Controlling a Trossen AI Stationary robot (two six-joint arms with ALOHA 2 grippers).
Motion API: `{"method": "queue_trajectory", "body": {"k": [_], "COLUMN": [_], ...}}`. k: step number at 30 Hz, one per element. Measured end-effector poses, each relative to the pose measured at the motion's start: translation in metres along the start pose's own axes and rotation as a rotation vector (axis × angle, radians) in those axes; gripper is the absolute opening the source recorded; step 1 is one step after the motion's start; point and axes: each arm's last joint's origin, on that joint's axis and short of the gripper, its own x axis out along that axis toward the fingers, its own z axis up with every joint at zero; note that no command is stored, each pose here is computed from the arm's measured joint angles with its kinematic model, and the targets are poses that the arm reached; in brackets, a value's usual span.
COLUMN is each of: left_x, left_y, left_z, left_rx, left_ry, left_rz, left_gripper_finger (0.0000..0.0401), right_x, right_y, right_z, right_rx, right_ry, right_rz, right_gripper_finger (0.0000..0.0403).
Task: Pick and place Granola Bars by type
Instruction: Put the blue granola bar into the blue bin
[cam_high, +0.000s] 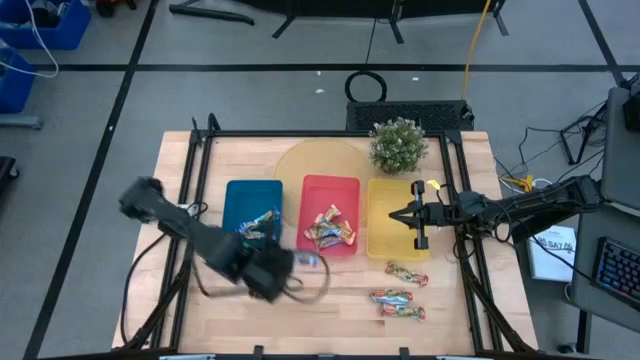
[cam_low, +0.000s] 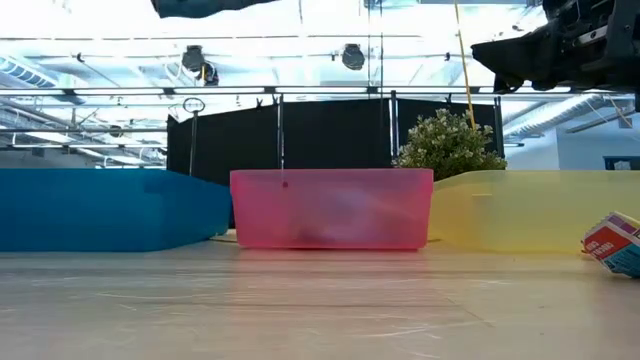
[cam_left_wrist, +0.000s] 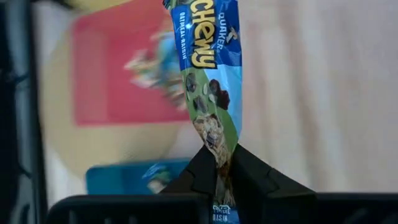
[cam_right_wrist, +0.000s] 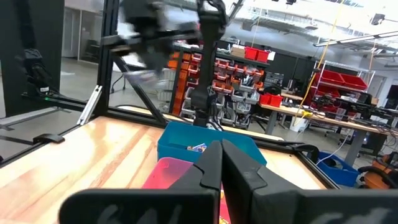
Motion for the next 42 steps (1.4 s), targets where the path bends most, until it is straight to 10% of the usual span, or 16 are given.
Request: {"method": "queue_trajectory", "body": {"k": [13,42], "left_x": [0.050,0.120], "left_y": [0.073,0.061], "left_z": [-0.157,-0.153], "left_rx": [-0.501,-0.483], "left_ry": [0.099,0.328], "left_rz": [-0.069,-0.201], "left_gripper_finger": [0.0029,0.0077], "right_x": [0.000,0.000], "right_y": [0.000,0.000], "right_z": [0.000,0.002], "right_rx": [-0.015,-0.029], "right_ry": [-0.001,-0.018], "right_rz": [-0.001,-0.004], "right_gripper_finger": [0.0000,0.0000]}}
